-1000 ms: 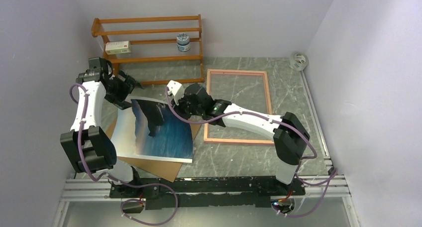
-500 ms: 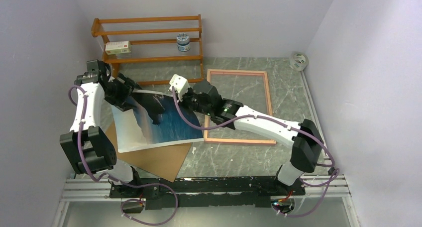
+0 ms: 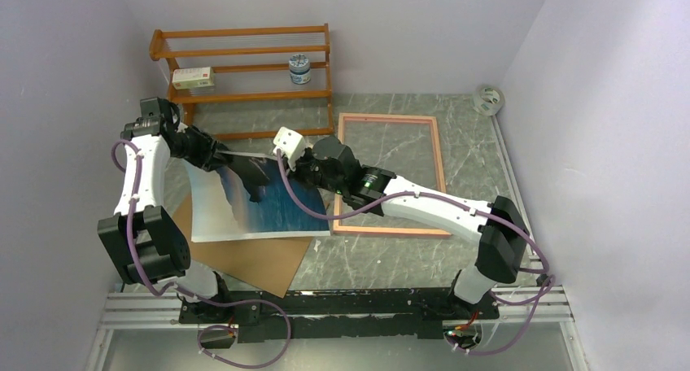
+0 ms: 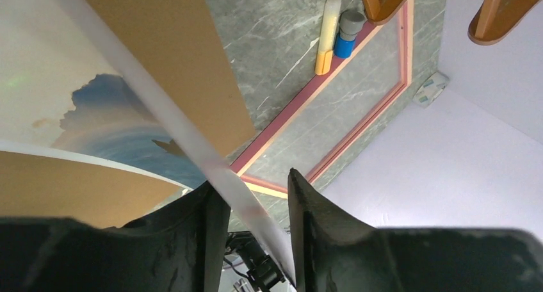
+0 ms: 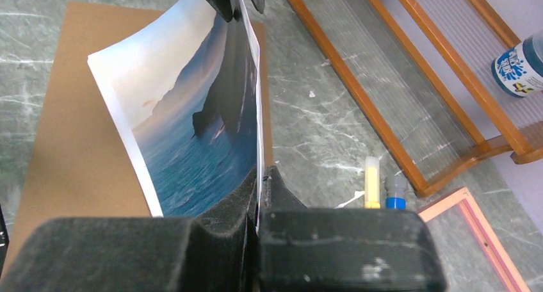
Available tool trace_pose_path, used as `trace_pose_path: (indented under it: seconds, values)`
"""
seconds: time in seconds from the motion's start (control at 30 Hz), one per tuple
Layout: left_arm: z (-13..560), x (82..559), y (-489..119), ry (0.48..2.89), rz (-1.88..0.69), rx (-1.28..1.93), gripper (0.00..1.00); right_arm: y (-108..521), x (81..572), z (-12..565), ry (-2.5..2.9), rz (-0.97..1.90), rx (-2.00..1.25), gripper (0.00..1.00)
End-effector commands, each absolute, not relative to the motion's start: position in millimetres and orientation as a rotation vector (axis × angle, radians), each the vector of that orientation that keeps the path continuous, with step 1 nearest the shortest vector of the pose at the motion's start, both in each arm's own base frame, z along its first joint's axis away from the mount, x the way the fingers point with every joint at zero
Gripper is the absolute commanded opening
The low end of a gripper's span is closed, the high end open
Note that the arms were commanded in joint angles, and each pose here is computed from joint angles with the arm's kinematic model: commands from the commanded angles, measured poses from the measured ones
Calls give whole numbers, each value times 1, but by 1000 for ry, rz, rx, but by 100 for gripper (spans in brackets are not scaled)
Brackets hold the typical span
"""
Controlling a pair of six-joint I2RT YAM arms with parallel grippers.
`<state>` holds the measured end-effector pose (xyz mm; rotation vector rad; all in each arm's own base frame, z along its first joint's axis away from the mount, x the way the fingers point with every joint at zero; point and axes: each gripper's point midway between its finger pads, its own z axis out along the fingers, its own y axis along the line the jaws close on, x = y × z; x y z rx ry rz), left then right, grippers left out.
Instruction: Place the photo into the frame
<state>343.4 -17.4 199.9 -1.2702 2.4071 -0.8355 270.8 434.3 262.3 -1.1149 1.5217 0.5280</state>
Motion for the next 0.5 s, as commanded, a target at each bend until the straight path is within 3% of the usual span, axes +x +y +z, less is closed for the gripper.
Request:
trace_pose_path:
  seconds: [0.0, 0.17, 0.2, 0.27, 0.33, 0.4, 0.47]
  values:
    - [227, 348, -18, 2337, -867, -1210, 38, 434, 271, 288, 1469, 541, -1060, 0]
    - [230, 347, -19, 2334, -877, -1203, 21, 431, 274, 288, 1486, 526, -1035, 0]
    - [231, 347, -18, 2331, -871, -1199, 17, 430, 274, 289, 1493, 528, -1026, 5]
    - [236, 348, -16, 2326, -859, -1185, 7, 428, 275, 289, 1507, 528, -1006, 32]
    - [241, 348, -14, 2317, -839, -1169, 3, 426, 273, 294, 1505, 541, -992, 62]
    - [246, 349, -9, 2305, -799, -1152, 3, 425, 265, 303, 1485, 596, -987, 80]
    - [252, 347, -1, 2288, -727, -1144, 2, 424, 255, 314, 1455, 639, -1022, 89]
